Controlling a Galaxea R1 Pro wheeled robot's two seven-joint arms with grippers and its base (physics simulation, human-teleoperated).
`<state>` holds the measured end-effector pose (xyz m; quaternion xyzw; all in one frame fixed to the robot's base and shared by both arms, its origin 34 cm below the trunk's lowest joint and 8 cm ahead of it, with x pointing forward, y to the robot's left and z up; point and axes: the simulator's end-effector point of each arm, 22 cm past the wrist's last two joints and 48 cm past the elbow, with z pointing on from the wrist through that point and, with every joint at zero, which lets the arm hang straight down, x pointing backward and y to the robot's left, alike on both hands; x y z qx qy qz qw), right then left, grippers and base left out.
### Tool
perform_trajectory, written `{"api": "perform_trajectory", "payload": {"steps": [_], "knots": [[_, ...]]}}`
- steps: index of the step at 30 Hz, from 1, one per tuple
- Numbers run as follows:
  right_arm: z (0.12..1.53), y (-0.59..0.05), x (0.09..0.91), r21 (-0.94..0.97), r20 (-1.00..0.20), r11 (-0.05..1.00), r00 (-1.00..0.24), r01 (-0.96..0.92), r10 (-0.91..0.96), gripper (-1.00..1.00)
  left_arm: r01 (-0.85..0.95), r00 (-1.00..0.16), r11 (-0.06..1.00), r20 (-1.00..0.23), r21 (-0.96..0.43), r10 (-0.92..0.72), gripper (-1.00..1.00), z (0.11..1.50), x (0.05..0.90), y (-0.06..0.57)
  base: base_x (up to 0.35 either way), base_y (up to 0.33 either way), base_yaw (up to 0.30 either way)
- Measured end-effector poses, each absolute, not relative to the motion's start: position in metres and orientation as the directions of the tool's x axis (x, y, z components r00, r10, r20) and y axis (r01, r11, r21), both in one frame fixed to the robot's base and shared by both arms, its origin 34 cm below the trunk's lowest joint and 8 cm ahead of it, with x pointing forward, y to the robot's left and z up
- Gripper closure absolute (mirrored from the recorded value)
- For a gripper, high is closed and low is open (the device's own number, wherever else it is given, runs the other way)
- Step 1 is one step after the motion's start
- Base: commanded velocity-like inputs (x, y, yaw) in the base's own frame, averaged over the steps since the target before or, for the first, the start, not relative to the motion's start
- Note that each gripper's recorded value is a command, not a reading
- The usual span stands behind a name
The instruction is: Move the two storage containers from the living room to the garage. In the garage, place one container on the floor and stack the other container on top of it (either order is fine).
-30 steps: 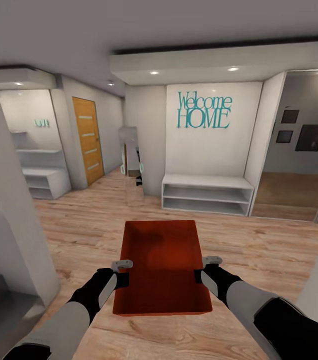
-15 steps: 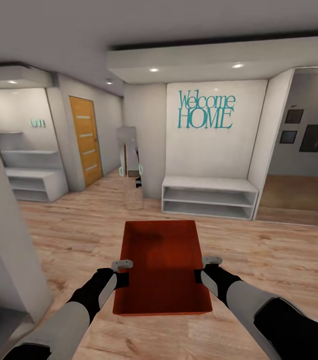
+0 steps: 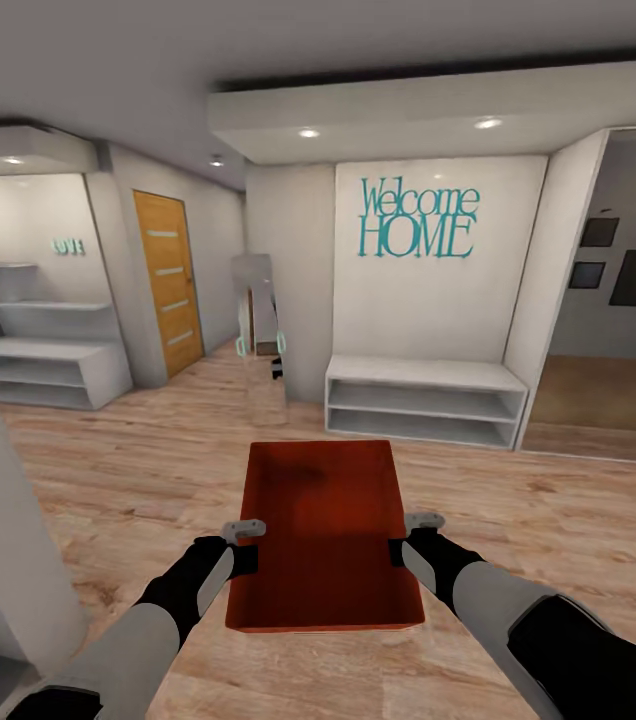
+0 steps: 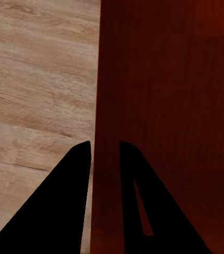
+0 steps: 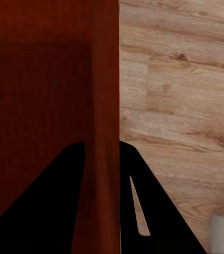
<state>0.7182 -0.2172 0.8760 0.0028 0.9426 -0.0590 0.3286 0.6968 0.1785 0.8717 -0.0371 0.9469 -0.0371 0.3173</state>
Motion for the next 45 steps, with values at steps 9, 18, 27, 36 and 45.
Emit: {"api": "perform_trajectory", "payload": {"steps": [9,18,27,36,45], "knots": [[0.8761,-0.2171,0.7183,-0.110,-0.620,0.993,-0.784,0.044,-0.034,1.00,-0.047,-0.796,0.995,-0.598,-0.093,-0.094,1.00,0.8718,0.6968,0.1786,0.322,0.000,0.244],[0.8761,-0.2171,0.7184,-0.109,-0.620,0.993,-0.784,0.043,-0.034,1.00,-0.047,-0.796,0.994,-0.598,-0.094,-0.094,1.00,0.8717,0.6968,0.1786,0.322,0.000,0.269],[0.8761,-0.2172,0.7183,-0.109,-0.620,0.993,-0.784,0.044,-0.034,1.00,-0.047,-0.796,0.994,-0.598,-0.094,-0.094,1.00,0.8717,0.6969,0.1785,0.322,0.000,0.169],[0.8762,-0.2172,0.7184,-0.110,-0.620,0.993,-0.784,0.044,-0.034,1.00,-0.047,-0.796,0.994,-0.598,-0.094,-0.094,1.00,0.8718,0.6969,0.1785,0.322,0.000,0.006],[0.8763,-0.2170,0.7186,-0.108,-0.621,0.993,-0.783,0.045,-0.032,1.00,-0.046,-0.795,0.995,-0.600,-0.093,-0.093,1.00,0.8723,0.6973,0.1786,0.322,0.000,0.000]]}}
